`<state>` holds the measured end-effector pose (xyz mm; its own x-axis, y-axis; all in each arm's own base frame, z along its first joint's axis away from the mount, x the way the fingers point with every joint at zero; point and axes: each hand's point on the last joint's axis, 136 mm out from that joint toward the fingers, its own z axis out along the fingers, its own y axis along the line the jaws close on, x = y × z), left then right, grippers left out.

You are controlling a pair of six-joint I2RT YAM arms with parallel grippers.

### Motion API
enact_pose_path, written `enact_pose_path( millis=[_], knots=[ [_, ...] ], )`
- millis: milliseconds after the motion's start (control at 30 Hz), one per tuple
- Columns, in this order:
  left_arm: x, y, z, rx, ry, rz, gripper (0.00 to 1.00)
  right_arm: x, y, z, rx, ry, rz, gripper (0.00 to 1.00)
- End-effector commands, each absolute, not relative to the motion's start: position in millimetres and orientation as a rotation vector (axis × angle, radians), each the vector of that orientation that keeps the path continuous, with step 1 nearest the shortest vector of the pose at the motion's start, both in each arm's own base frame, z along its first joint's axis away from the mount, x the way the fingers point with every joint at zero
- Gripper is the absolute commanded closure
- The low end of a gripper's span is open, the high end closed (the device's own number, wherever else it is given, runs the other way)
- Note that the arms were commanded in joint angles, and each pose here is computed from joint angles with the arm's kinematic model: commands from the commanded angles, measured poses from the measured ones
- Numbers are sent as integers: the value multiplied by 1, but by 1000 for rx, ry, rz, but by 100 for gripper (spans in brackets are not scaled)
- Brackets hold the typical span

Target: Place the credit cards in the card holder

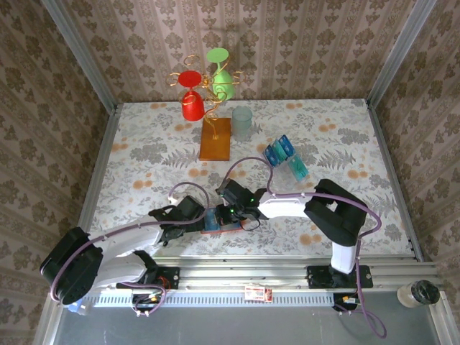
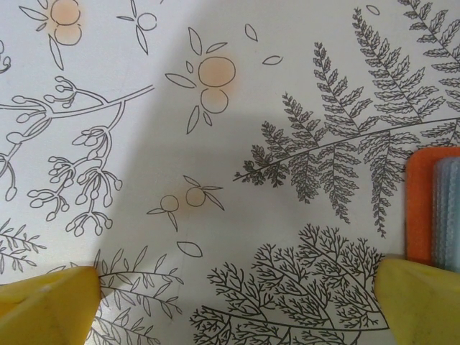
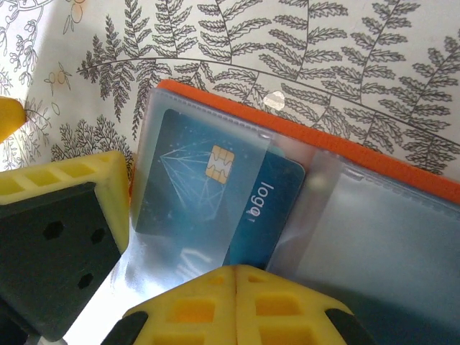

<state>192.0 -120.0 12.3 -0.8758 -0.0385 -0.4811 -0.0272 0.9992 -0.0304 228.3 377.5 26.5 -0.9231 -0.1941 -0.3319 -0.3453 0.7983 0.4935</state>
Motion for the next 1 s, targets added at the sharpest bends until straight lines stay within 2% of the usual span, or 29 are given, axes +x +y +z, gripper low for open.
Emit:
enact_pose_path(
  millis=[0,267,533,967],
  knots=[
    [188,-127,0,-18,2681,-80,0,221,384,22,-456,2761,821,94],
    [194,-128,11,-35,2651,-95,0,223,396,28,-450,2756,872,95],
    [198,-112,33,-121,2574,-78,0,233,379,58,-430,2691,839,95],
    [193,-102,18,-153,2638,10,0,235,373,39,-441,2741,744,98]
  ],
)
